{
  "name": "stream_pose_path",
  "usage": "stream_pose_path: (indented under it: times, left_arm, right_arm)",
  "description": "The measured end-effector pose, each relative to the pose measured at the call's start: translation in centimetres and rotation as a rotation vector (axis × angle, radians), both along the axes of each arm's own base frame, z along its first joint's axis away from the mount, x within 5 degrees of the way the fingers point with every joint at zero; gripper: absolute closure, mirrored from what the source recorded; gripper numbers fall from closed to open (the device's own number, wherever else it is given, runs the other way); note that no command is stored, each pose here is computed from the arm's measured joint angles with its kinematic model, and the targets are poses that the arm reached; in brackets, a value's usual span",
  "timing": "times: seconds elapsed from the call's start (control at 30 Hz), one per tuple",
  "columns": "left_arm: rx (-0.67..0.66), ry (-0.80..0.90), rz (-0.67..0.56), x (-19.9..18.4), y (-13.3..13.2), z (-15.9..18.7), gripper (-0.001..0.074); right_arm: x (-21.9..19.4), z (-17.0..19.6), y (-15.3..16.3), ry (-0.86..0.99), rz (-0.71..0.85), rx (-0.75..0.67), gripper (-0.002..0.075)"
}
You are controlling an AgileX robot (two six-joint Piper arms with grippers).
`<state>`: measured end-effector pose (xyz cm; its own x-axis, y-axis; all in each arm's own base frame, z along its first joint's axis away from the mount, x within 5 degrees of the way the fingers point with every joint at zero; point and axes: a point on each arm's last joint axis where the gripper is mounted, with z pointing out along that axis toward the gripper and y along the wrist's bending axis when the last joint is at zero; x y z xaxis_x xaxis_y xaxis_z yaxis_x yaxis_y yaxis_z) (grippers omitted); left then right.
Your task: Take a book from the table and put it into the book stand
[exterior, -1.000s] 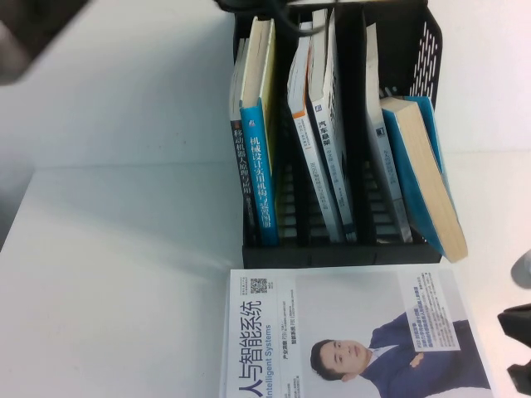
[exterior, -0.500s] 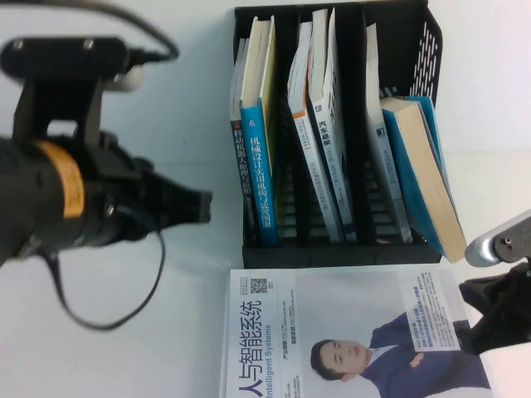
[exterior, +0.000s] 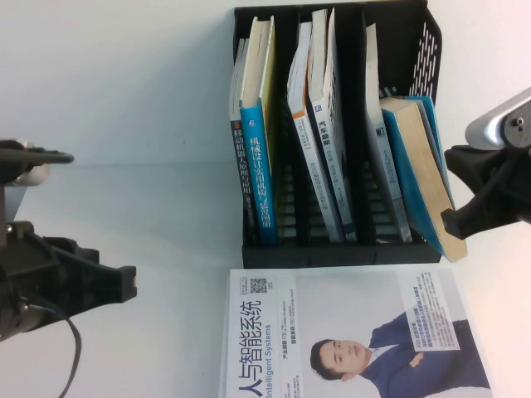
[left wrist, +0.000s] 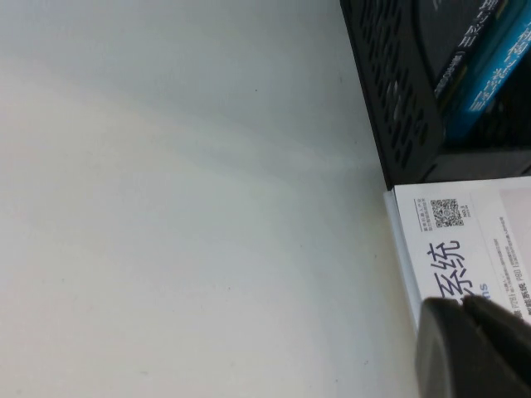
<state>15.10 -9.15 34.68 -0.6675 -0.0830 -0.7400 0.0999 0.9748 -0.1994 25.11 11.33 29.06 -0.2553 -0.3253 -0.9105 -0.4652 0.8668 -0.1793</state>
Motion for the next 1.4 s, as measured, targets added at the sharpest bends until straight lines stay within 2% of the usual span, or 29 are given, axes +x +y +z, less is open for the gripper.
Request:
stream_pose_path:
  times: [0.07,0.13,0.27,0.3,0.37,0.47,0.7,0.73,0.8,0.87,0.9,1.07,1.23,1.4]
  left_arm:
    - [0.001,0.005,0.007,0.0,0.1,0.0,0.0737]
    - [0.003,0.011,0.012,0.0,0.1,-0.1,0.0737]
    - [0.000,0.016,0.020,-0.1,0.1,-0.1,0.0737]
    - [0.000,0.016,0.020,-0.1,0.1,-0.1,0.0737]
    - [0.000,0.016,0.020,-0.1,0.1,-0.1,0.0737]
    - [0.000,0.016,0.020,-0.1,0.1,-0.1,0.0737]
    - [-0.016,0.030,0.018,-0.1,0.0,-0.2,0.0737]
    - [-0.016,0.030,0.018,-0.1,0.0,-0.2,0.0737]
    - [-0.016,0.030,0.018,-0.1,0.0,-0.2,0.0737]
    - [-0.016,0.030,0.018,-0.1,0.0,-0.2,0.0737]
    - [-0.015,0.031,0.019,-0.1,0.0,-0.2,0.0737]
    - [-0.016,0.033,0.021,-0.1,0.0,-0.3,0.0737]
    - [-0.015,0.034,0.021,-0.2,0.0,-0.3,0.0737]
    - [-0.014,0.035,0.021,-0.2,0.0,-0.4,0.0737]
  right_arm:
    - [-0.2,0.4,0.0,0.043,0.003,0.014,0.0696]
    - [-0.4,0.6,0.1,0.112,-0.009,0.060,0.0606]
    - [-0.9,0.6,0.4,0.254,-0.003,0.073,0.0249]
    - [-0.9,0.4,0.4,0.273,-0.002,0.070,0.0199]
    - [-0.7,-0.4,0.6,0.320,0.000,0.050,0.0132]
    - [0.0,-1.8,0.8,0.362,0.001,0.007,0.0099]
    - [2.7,-5.5,1.8,0.433,-0.008,-0.055,0.0101]
    - [3.1,-5.7,2.0,0.439,-0.007,-0.062,0.0130]
    - [3.6,-5.8,2.3,0.451,-0.007,-0.064,0.0241]
    - [4.0,-5.1,2.6,0.461,-0.007,-0.056,0.0440]
    - [4.3,-4.5,2.7,0.454,-0.002,-0.058,0.0459]
    - [6.0,0.2,3.0,0.395,0.019,-0.091,0.0484]
    - [8.5,4.5,2.9,0.398,-0.079,0.031,0.0511]
    - [11.8,4.5,2.6,0.493,-0.164,0.085,0.0515]
